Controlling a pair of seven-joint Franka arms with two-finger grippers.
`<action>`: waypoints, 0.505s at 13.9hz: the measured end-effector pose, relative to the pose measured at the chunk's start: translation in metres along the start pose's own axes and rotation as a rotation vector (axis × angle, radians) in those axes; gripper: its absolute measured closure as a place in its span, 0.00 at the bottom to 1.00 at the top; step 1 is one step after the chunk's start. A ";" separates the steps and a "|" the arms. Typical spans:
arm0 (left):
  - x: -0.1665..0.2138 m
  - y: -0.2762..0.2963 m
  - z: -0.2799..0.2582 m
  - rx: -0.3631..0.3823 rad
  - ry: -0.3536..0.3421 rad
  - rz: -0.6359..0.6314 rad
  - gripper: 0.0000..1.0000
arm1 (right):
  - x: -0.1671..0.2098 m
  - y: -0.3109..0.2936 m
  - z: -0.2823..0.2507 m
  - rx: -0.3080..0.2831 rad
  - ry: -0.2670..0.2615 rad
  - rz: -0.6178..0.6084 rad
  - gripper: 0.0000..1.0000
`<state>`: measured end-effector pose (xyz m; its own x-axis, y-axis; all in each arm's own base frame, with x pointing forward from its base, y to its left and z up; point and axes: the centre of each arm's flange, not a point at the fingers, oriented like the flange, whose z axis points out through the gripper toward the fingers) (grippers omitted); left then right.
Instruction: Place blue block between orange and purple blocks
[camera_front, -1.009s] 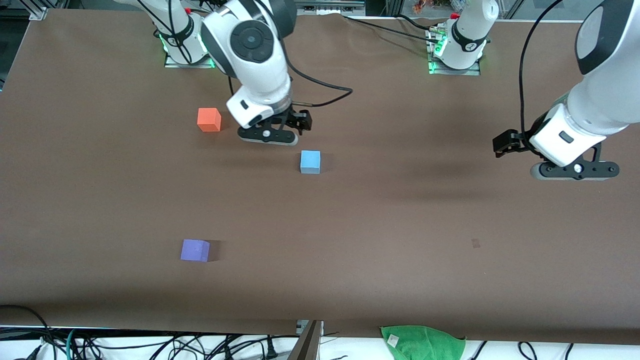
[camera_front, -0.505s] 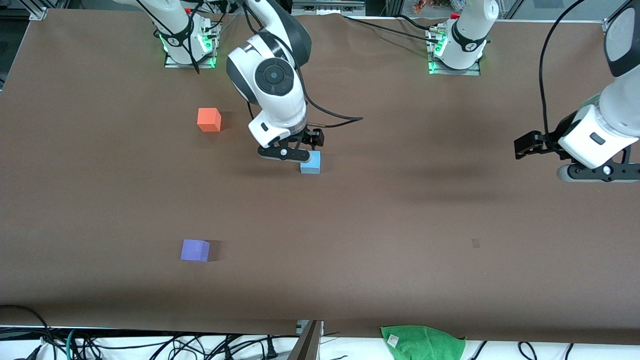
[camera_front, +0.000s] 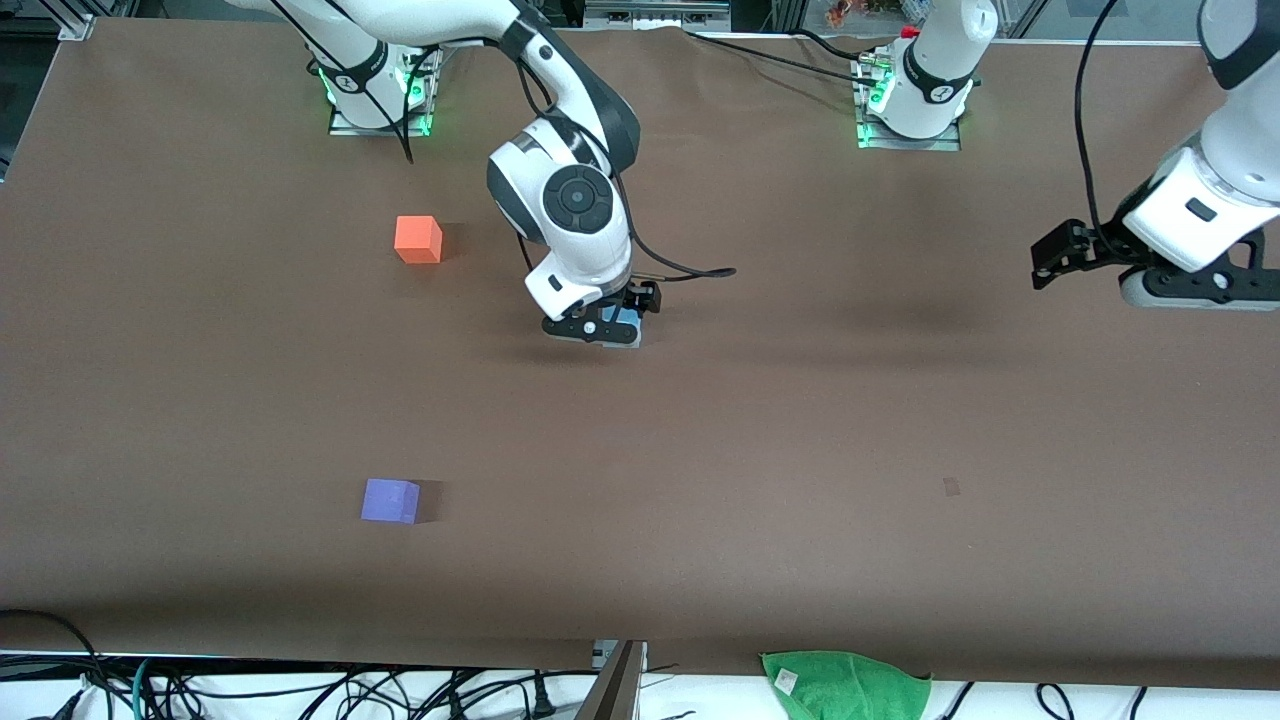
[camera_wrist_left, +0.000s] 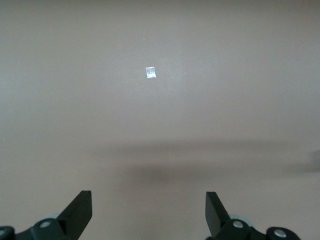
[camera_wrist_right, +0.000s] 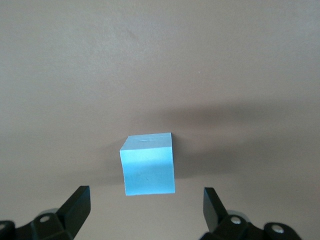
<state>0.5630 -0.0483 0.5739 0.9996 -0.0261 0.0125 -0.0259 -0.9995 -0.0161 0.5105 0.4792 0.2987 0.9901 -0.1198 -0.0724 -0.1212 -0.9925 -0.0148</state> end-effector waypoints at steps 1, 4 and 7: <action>0.000 0.000 0.001 0.000 0.011 -0.001 0.00 | 0.000 -0.001 0.008 -0.005 -0.004 -0.001 0.00; 0.001 -0.002 0.003 -0.001 0.019 -0.003 0.00 | 0.001 -0.003 0.026 -0.006 -0.006 -0.002 0.00; 0.000 -0.007 0.004 0.000 0.008 -0.012 0.00 | -0.004 -0.006 0.041 -0.019 -0.017 -0.009 0.00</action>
<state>0.5628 -0.0416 0.5695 0.9997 -0.0145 0.0209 -0.0142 -0.9998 -0.0160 0.5048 0.4863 0.2579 0.9899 -0.1102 -0.0897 -0.1104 -0.9939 0.0035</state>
